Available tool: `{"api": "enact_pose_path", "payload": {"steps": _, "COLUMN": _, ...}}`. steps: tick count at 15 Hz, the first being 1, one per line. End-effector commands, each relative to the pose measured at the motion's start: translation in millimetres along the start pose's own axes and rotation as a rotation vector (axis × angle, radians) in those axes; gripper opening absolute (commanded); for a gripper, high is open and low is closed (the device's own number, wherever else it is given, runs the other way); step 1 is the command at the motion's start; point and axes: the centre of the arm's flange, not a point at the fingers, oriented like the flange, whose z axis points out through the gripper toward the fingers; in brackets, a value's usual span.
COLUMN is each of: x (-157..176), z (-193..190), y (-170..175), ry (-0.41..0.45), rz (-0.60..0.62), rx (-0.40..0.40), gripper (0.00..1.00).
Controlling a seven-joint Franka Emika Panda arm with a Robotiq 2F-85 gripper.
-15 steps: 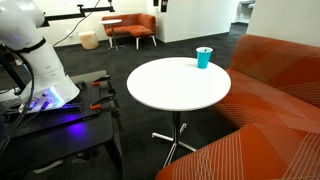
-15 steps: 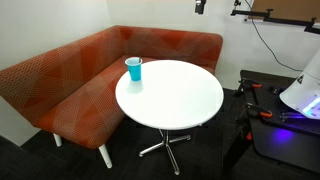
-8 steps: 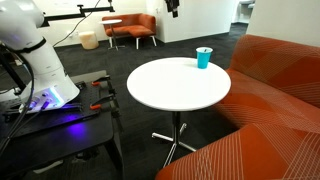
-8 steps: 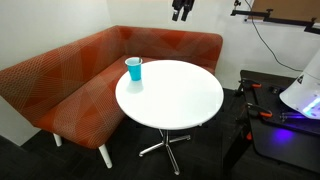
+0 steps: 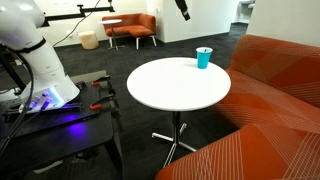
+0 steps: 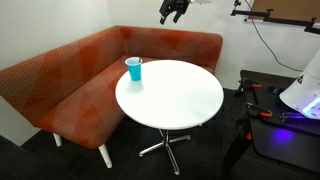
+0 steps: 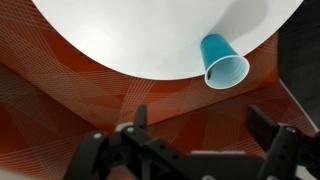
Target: Pick the marker from the cup and put it on the table
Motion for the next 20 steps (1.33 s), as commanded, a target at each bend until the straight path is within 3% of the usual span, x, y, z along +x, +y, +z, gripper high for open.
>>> {"api": "enact_pose_path", "payload": {"steps": 1, "x": 1, "z": 1, "y": 4, "ry": 0.003, "rz": 0.002, "rx": -0.010, "gripper": 1.00}}
{"api": "enact_pose_path", "payload": {"steps": 6, "x": 2, "z": 4, "y": 5, "ry": 0.007, "rz": 0.013, "rx": 0.002, "gripper": 1.00}}
{"api": "enact_pose_path", "payload": {"steps": 11, "x": -17, "z": 36, "y": -31, "ry": -0.022, "rz": 0.059, "rx": 0.043, "gripper": 1.00}}
{"api": "enact_pose_path", "payload": {"steps": 17, "x": -36, "z": 61, "y": -75, "ry": 0.063, "rz": 0.110, "rx": 0.057, "gripper": 1.00}}
{"api": "enact_pose_path", "payload": {"steps": 20, "x": -40, "z": 68, "y": -89, "ry": 0.093, "rz": 0.119, "rx": 0.027, "gripper": 1.00}}
